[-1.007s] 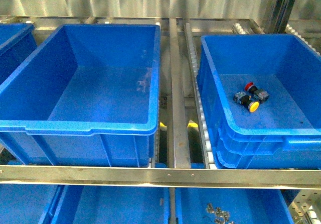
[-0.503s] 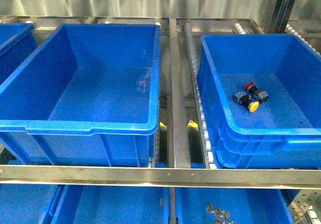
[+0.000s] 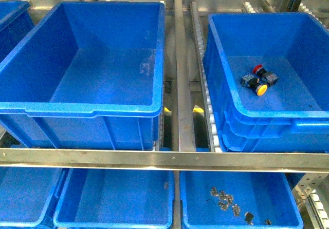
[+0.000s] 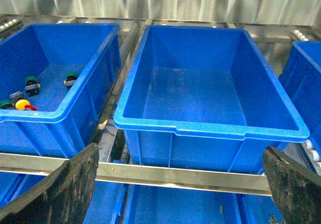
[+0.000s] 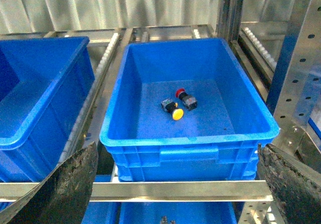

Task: Pick red and yellow buttons and place in box

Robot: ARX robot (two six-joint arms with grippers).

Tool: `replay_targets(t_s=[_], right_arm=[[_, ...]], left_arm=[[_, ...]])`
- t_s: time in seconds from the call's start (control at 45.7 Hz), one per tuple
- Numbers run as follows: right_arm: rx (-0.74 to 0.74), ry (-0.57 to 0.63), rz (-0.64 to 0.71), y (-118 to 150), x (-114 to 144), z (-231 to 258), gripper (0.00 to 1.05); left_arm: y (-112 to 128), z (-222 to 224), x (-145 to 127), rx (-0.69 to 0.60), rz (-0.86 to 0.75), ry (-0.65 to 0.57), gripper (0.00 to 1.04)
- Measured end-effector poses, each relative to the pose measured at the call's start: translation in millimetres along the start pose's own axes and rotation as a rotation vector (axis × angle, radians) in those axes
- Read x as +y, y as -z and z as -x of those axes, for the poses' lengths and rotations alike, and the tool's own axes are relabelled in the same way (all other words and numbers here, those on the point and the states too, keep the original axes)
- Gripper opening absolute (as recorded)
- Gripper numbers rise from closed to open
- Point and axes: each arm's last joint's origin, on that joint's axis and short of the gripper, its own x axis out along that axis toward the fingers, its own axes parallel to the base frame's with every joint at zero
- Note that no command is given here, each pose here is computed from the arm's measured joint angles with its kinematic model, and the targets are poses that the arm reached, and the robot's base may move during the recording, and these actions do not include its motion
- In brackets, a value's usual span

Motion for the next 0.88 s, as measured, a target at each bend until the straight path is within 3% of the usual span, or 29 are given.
replay_targets(t_s=[0.875], right_arm=[[0.000, 0.000, 0.000, 0.0, 0.0, 0.0, 0.97]], left_arm=[[0.0, 0.0, 0.0, 0.000, 0.000, 0.000, 0.97]])
